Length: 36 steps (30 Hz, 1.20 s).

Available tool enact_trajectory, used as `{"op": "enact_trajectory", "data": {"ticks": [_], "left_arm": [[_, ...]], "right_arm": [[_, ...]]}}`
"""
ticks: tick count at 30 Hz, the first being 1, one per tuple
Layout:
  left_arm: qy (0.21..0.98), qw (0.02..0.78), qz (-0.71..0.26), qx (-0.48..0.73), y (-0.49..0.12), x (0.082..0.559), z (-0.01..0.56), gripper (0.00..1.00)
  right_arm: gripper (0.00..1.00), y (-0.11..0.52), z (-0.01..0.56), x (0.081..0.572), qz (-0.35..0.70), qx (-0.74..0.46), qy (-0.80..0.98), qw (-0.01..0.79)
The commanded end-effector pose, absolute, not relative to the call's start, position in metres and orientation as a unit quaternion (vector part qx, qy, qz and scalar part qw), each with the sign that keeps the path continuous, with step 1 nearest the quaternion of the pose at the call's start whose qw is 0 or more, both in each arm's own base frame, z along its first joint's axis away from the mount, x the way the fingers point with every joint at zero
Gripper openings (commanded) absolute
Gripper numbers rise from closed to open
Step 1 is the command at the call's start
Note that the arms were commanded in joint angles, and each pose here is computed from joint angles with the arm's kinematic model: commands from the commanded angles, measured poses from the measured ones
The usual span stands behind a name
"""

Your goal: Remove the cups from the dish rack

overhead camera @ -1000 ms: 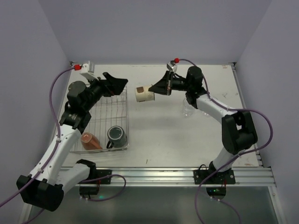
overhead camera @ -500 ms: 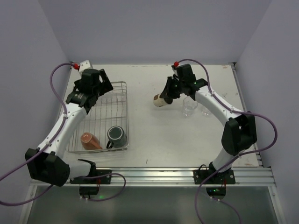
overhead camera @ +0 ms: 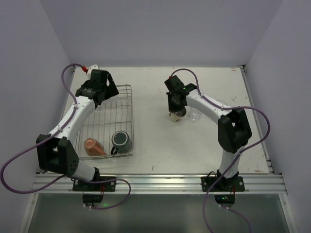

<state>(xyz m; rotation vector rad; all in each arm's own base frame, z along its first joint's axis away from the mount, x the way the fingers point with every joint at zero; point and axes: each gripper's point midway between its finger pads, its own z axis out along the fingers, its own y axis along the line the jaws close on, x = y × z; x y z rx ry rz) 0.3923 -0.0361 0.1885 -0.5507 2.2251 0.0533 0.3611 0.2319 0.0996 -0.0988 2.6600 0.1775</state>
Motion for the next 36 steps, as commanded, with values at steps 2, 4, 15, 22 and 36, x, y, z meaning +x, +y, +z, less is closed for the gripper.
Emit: {"op": "enact_trajectory", "data": {"ticks": [2, 4, 15, 22, 36], "left_arm": [[0.880, 0.428, 0.003, -0.209, -0.035, 0.410, 0.198, 0.99], [0.883, 0.424, -0.010, -0.202, -0.037, 0.415, 0.194, 0.99], [0.896, 0.404, -0.025, -0.185, -0.038, 0.435, 0.175, 0.99], [0.904, 0.386, -0.012, -0.184, -0.034, 0.446, 0.156, 1.00], [0.909, 0.369, 0.014, -0.191, -0.026, 0.471, 0.128, 0.96]], "right_arm": [[0.00, 0.220, 0.108, 0.373, -0.006, -0.045, 0.964, 0.264], [0.00, 0.221, 0.104, 0.374, -0.016, -0.049, 0.964, 0.261], [0.29, 0.227, 0.105, 0.383, -0.024, -0.051, 0.961, 0.269], [0.52, 0.231, 0.129, 0.382, 0.000, -0.053, 0.955, 0.291], [0.54, 0.223, 0.195, 0.355, 0.060, -0.048, 0.933, 0.351]]}}
